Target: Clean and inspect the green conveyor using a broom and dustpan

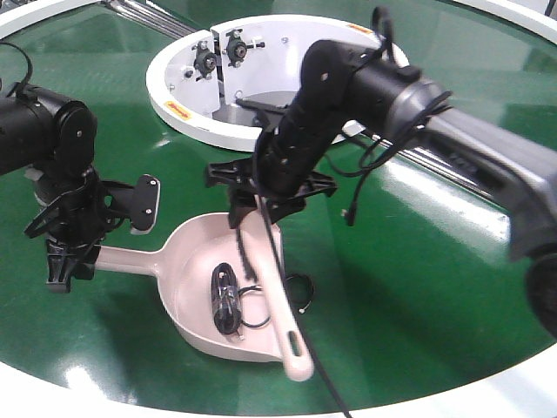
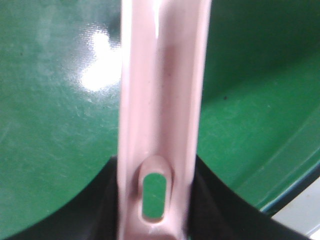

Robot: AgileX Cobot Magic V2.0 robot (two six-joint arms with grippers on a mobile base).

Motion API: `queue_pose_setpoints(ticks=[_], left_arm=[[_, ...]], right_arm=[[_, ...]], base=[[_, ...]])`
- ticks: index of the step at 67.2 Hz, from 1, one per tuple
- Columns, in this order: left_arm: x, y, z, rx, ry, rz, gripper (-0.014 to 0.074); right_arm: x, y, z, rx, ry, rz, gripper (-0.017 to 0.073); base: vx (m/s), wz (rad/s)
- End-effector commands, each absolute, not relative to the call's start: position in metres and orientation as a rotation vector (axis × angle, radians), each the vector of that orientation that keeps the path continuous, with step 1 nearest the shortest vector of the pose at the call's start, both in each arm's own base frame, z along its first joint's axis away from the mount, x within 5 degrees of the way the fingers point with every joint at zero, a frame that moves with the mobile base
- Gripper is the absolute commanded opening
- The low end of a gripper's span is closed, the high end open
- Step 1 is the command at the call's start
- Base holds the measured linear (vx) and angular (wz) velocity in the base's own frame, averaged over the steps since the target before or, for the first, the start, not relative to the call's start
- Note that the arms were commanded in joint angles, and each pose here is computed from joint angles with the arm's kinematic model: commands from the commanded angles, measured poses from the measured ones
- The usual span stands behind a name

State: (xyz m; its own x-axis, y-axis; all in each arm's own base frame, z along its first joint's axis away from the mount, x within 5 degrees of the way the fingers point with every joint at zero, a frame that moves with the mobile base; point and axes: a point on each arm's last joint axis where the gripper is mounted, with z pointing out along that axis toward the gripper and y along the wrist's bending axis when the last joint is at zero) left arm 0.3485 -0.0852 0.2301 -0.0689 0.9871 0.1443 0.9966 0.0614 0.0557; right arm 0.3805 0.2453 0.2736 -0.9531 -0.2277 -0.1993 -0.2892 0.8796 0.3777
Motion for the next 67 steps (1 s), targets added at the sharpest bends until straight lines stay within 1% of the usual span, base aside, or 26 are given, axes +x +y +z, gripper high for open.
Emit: queue_pose_setpoints(ticks=[1,15,29,36,48,60,67], left_arm=[[0.342,-0.088,0.254,-2.107,-2.293,-0.232,-0.0006],[0.342,-0.088,0.254,-2.107,-2.293,-0.232,-0.0006],[0.342,-0.088,0.254,-2.107,-2.293,-0.232,-0.0006],[0.342,-0.088,0.254,-2.107,-2.293,-0.232,-0.0006],[0.342,-0.088,0.254,-2.107,-2.293,-0.232,-0.0006],[0.342,-0.088,0.254,-2.107,-2.293,-0.232,-0.0006],[0.342,-0.088,0.254,-2.107,-2.293,-0.232,-0.0006]], right_arm=[[0.364,0.216,0.308,-0.384,2.890,0.573,-0.0002],[0.358,0.173,0.295,-0.309,2.963,0.426,-0.0002],[0.360,0.152,0.275,-0.275,3.028,0.349,-0.0002],[0.364,0.148,0.264,-0.262,3.056,0.324,-0.0002],[0.371,0.152,0.242,-0.265,3.115,0.336,-0.0002],[0.377,0.159,0.214,-0.298,3.179,0.402,-0.0002],[0.378,0.164,0.205,-0.277,3.206,0.471,-0.0002]], base=[[0.00,0.00],[0.00,0.00],[0.00,0.00],[0.00,0.00],[0.00,0.00],[0.00,0.00],[0.00,0.00]])
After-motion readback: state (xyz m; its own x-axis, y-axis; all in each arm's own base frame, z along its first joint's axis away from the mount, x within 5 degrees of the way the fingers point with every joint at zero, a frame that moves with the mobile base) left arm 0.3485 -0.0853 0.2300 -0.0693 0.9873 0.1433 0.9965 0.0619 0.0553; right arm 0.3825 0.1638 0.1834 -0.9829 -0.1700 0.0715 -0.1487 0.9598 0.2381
